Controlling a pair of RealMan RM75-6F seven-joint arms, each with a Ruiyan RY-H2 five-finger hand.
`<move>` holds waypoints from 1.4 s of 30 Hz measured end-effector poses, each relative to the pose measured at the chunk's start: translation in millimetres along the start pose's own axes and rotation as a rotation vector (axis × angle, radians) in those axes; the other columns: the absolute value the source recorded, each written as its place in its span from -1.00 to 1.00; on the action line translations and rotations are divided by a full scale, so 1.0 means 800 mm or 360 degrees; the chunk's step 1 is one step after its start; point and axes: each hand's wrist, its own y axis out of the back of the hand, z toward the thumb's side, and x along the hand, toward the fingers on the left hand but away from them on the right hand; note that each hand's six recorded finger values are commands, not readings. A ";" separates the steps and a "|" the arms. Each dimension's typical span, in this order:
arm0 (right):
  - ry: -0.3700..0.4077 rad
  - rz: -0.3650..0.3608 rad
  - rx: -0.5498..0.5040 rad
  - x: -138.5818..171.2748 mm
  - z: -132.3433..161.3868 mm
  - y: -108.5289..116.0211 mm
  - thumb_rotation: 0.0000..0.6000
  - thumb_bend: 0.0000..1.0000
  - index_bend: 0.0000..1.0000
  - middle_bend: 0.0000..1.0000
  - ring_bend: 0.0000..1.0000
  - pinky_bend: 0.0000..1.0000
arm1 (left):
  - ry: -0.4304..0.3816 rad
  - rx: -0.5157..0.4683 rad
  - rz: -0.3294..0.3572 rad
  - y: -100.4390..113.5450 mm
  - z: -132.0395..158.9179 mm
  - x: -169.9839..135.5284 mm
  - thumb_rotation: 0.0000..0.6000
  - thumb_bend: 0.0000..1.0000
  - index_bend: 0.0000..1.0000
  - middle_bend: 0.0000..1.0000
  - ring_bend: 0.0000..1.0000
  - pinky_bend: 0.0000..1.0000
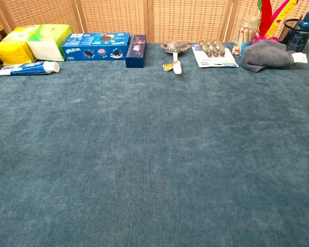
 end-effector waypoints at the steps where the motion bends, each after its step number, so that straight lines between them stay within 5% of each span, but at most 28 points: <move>1: -0.0001 -0.0001 -0.0003 0.000 0.000 0.000 -0.02 -1.00 -1.00 -1.00 -1.00 -1.00 | 0.0002 -0.0002 -0.0004 -0.001 0.000 0.000 -1.00 -1.00 -0.78 -1.00 -1.00 -1.00; 9: -0.0013 -0.0011 -0.0021 0.001 -0.003 0.004 -0.02 -1.00 -1.00 -1.00 -1.00 -1.00 | -0.0002 0.0005 -0.0014 -0.003 0.001 0.003 -1.00 -1.00 -0.77 -0.96 -0.99 -1.00; 12: -0.0022 -0.0018 -0.0031 0.001 -0.005 0.006 -0.02 -1.00 -1.00 -1.00 -1.00 -1.00 | -0.0035 0.0020 0.0008 -0.001 0.004 0.011 -1.00 -1.00 -0.41 -0.43 -0.61 -1.00; 13: -0.0024 -0.0019 -0.0034 0.000 -0.006 0.006 -0.02 -1.00 -1.00 -1.00 -1.00 -1.00 | -0.0048 0.0035 0.0021 0.000 0.005 0.014 -1.00 -1.00 -0.09 -0.03 -0.26 -0.90; 15: -0.0026 -0.0019 -0.0041 -0.001 -0.006 0.007 -0.02 -1.00 -1.00 -1.00 -1.00 -1.00 | -0.0091 0.0083 0.0081 0.005 0.008 0.025 -1.00 -1.00 0.54 0.64 0.43 -0.33; 17: -0.0023 -0.0021 -0.0045 -0.001 -0.005 0.007 -0.02 -1.00 -1.00 -1.00 -1.00 -1.00 | -0.0146 0.0120 0.0166 0.013 0.013 0.035 -1.00 -1.00 0.98 0.99 0.94 0.67; 19: -0.0021 -0.0026 -0.0048 -0.001 -0.005 0.008 -0.02 -1.00 -1.00 -1.00 -1.00 -1.00 | -0.0228 0.0171 0.0291 0.023 0.020 0.047 -1.00 -1.00 1.00 1.00 1.00 0.99; 24: -0.0022 -0.0026 -0.0052 -0.001 -0.005 0.008 -0.01 -1.00 -1.00 -1.00 -1.00 -1.00 | -0.0451 0.0375 0.0505 0.037 0.039 0.081 -0.86 -1.00 1.00 1.00 1.00 1.00; 29: -0.0024 -0.0022 -0.0058 -0.001 -0.005 0.007 0.00 -1.00 -1.00 -1.00 -1.00 -1.00 | -0.0575 0.0558 0.0489 0.032 0.066 0.110 -0.73 -1.00 1.00 1.00 1.00 1.00; 42: -0.0042 -0.0019 -0.0072 -0.003 -0.008 0.007 -0.02 -1.00 -1.00 -1.00 -1.00 -1.00 | -0.1502 0.1316 0.0617 0.004 0.237 0.178 -0.69 -1.00 1.00 1.00 1.00 1.00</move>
